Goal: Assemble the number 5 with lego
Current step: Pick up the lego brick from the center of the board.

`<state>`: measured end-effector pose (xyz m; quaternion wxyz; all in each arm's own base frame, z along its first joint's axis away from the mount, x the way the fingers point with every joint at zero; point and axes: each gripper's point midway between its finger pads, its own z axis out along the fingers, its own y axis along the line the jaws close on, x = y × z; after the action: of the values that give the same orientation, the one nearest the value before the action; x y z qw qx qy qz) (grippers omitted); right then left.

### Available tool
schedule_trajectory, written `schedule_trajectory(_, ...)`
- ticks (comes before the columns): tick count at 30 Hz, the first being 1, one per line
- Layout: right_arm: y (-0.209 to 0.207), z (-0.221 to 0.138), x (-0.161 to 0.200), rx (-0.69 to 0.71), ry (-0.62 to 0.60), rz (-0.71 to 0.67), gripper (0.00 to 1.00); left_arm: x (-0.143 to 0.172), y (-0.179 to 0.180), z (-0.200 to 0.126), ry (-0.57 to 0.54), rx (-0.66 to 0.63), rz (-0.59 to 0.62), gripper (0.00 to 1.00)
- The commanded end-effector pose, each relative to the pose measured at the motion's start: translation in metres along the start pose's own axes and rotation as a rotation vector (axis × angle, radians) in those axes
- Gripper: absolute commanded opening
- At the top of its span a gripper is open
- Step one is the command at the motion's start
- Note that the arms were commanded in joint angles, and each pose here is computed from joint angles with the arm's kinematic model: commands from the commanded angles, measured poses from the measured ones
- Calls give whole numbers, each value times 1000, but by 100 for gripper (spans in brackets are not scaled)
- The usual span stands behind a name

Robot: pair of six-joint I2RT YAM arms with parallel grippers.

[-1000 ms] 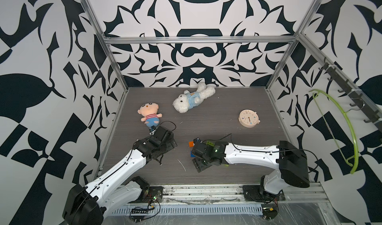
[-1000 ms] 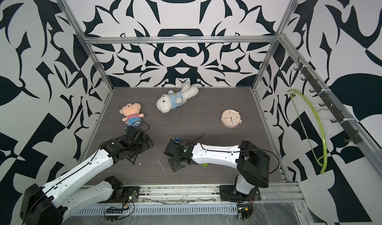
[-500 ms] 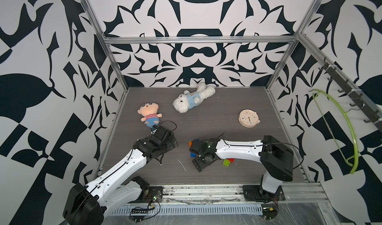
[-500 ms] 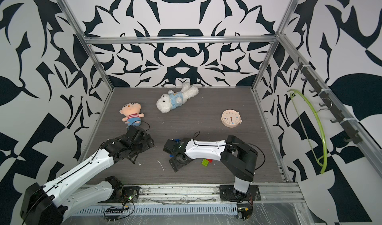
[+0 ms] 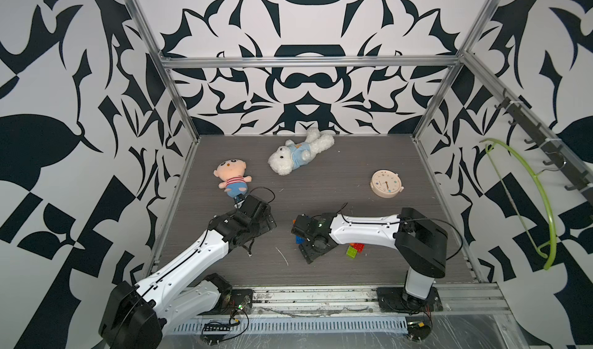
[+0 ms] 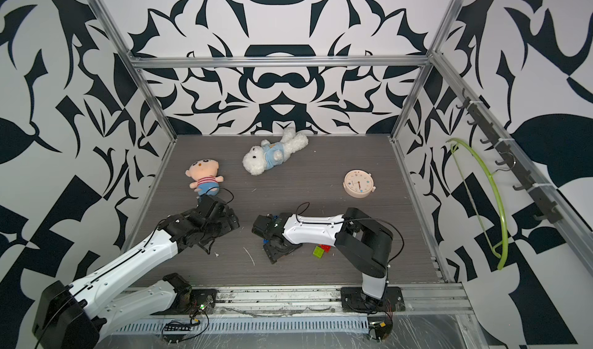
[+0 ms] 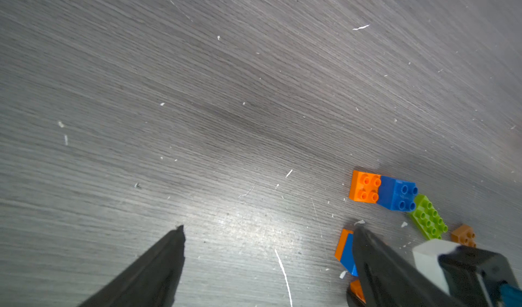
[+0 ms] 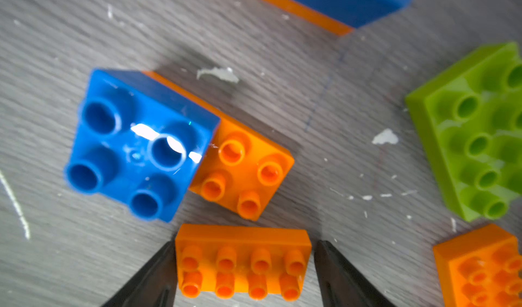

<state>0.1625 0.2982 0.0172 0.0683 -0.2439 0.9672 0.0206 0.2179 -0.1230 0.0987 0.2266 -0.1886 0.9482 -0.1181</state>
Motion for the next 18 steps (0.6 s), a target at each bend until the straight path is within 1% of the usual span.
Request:
schedule_trajectory(1, -5, -5, -2, 41, -15, 32, 75, -2, 2, -3, -5, -24, 5, 99)
schedule_trajectory(5, -6, -3, 1, 51, -8, 30, 74, -3, 4, -4, -10, -31, 5, 99)
schedule_trajectory(7, -6, -3, 2, 47, -9, 32, 70, -3, 4, -4, -11, -32, 4, 99)
schedule_trajectory(11, -5, -7, 2, 40, -12, 41, 67, -4, 4, -4, -12, -32, 5, 99)
schedule_trajectory(15, -6, -22, 0, 23, -35, 74, 66, -3, 3, -4, -8, -28, 4, 99)
schedule_trajectory(18, -7, -44, -6, 10, -79, 113, 66, -3, 1, -2, -8, -16, 2, 99)
